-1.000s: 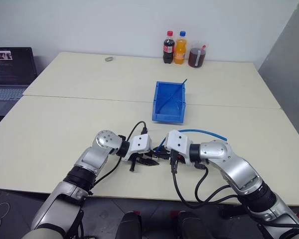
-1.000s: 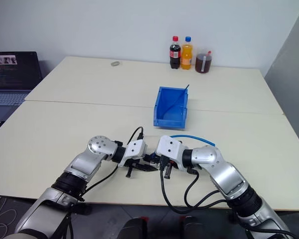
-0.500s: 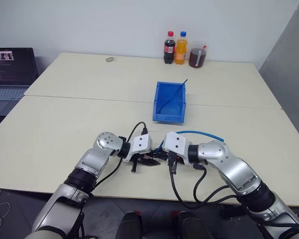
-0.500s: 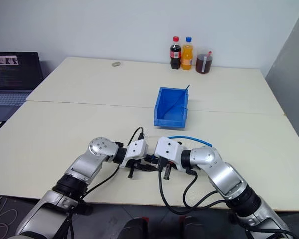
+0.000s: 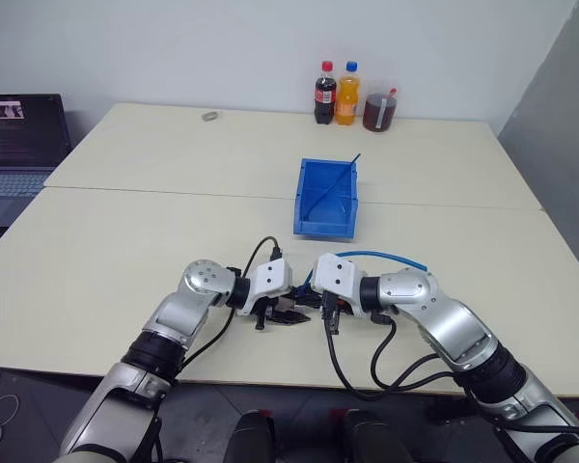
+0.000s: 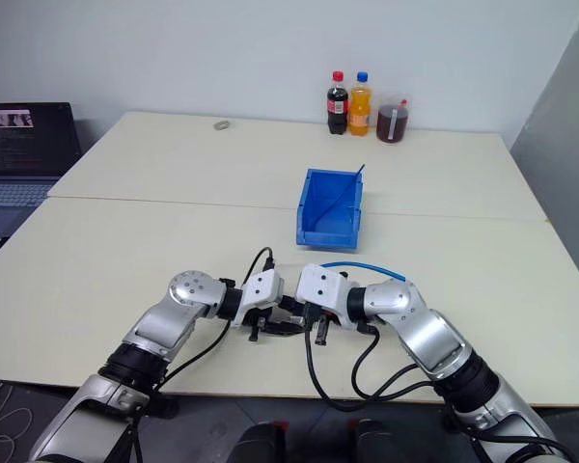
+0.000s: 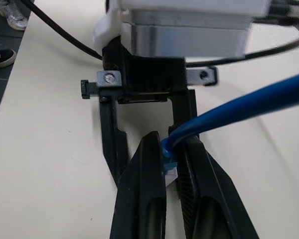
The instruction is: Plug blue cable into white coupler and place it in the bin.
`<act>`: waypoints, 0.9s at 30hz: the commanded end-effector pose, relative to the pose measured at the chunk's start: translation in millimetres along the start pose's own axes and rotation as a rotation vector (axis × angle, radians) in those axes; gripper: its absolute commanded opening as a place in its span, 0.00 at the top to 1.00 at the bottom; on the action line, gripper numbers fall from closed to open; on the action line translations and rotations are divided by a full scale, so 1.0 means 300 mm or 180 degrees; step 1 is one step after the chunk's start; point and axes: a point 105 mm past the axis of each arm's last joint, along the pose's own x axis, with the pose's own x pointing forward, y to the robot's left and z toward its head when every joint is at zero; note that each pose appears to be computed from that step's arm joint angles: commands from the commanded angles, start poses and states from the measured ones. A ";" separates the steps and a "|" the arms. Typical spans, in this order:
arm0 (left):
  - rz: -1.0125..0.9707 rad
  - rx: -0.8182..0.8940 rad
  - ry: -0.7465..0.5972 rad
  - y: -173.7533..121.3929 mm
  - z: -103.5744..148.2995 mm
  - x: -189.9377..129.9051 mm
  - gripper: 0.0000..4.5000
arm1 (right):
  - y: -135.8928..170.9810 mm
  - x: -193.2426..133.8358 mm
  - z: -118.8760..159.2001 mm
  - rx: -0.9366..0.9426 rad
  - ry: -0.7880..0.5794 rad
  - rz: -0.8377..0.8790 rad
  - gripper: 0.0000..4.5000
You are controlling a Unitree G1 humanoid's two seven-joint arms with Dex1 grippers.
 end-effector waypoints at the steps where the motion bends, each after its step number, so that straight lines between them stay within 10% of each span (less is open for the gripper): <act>1: 0.0252 0.0018 -0.0075 0.007 0.008 -0.062 0.28 | -0.032 -0.036 0.025 0.0017 -0.0074 -0.0206 0.98; 7: 0.0639 -0.0159 -0.0395 0.028 0.057 -0.140 0.00 | -0.050 -0.079 0.054 0.0196 -0.0206 -0.0347 0.98; 18: 0.1532 -0.0265 -0.0737 0.153 0.252 -0.241 0.00 | -0.361 -0.255 0.229 0.1366 -0.1263 -0.1140 0.98; 25: 0.1648 -0.0276 -0.0774 0.192 0.329 -0.242 0.00 | -0.561 -0.168 0.254 0.1661 -0.1167 -0.1311 0.98; 27: 0.1638 -0.0230 -0.0732 0.193 0.328 -0.235 0.00 | -0.593 -0.142 0.237 0.1666 -0.0973 -0.1269 0.83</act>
